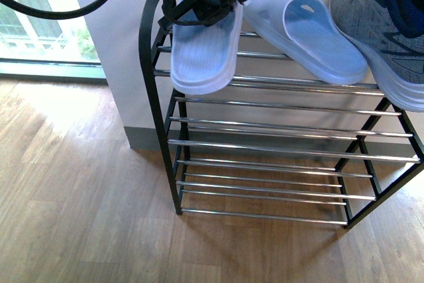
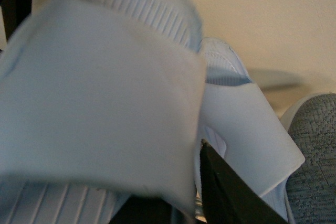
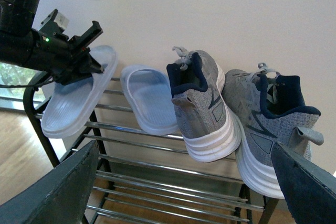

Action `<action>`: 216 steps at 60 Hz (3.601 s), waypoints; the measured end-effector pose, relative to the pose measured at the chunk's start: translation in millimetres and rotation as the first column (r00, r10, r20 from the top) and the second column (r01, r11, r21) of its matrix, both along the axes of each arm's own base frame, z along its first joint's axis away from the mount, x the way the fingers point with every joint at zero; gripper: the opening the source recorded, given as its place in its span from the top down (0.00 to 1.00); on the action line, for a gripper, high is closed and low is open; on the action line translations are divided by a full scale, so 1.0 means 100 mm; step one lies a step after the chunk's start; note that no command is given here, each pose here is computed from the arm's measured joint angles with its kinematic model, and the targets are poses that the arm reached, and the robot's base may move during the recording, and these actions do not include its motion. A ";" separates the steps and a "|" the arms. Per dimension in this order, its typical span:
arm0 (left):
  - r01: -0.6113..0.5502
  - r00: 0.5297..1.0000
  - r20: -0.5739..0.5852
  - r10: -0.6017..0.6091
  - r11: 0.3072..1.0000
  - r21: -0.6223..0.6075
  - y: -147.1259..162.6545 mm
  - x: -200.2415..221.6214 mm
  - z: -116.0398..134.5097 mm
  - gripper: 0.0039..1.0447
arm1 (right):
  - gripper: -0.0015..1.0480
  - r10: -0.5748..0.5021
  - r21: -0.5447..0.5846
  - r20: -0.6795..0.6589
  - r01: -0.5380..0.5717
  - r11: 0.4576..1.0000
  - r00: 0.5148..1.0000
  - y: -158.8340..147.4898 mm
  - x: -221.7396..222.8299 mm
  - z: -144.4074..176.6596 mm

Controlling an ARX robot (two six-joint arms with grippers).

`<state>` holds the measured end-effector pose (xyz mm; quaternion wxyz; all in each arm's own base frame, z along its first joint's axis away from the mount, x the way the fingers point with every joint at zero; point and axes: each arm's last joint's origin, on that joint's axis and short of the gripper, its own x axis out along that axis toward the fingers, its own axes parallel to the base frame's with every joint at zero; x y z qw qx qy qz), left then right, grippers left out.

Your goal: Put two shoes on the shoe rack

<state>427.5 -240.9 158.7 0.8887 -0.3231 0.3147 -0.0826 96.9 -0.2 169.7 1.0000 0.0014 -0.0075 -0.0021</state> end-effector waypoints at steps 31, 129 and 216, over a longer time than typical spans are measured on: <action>-0.096 0.988 0.122 0.091 0.994 0.043 0.11 -0.36 0.49 0.09 | 0.09 0.000 0.000 0.000 0.000 1.000 1.000 0.00 0.00 0.00; -0.347 0.788 0.613 -0.053 0.784 0.514 2.40 -3.04 0.32 0.99 | 0.09 0.000 0.000 0.000 0.000 1.000 1.000 0.00 0.00 0.00; -0.346 0.790 0.611 -0.053 0.783 0.516 2.41 -3.30 0.08 0.54 | 0.09 0.002 0.000 0.000 -0.002 1.000 1.000 0.00 0.00 0.00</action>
